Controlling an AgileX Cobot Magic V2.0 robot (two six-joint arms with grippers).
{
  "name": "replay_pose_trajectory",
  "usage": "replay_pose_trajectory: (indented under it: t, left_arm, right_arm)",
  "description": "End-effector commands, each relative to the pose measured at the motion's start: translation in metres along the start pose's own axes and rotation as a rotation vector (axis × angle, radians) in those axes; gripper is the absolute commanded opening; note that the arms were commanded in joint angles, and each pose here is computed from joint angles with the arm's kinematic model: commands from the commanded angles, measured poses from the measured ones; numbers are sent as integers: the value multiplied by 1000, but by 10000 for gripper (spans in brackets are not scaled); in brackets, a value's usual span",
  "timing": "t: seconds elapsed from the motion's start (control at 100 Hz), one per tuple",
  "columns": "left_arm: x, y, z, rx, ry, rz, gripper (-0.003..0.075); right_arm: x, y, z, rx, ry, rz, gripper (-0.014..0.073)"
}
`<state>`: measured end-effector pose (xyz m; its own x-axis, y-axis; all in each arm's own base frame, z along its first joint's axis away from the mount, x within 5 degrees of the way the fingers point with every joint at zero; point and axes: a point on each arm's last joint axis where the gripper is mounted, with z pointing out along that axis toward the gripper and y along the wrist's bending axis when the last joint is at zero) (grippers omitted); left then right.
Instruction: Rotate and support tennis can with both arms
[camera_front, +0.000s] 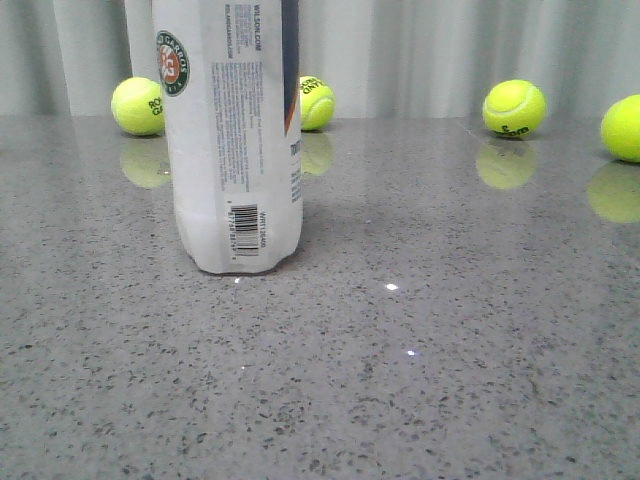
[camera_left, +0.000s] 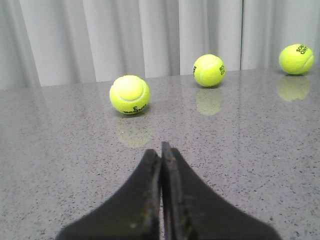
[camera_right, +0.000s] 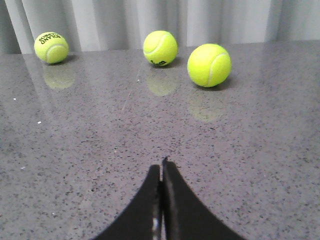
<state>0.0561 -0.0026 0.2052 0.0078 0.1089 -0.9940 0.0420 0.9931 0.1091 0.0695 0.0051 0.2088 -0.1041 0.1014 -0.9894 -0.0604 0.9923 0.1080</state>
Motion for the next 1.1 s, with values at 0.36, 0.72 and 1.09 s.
replay_pose_trajectory:
  t: [0.36, 0.72, 1.09]
  left_arm:
    - [6, 0, -1, -13, -69, -16, -18]
    - [6, 0, -1, -12, -67, -16, -18]
    - [6, 0, -1, -12, -67, -16, -18]
  right_arm:
    - [-4, -3, -16, 46, -287, -116, -69]
    - [2, -5, -15, 69, -228, -79, -69]
    - [2, -5, -15, 69, -221, -78, -69]
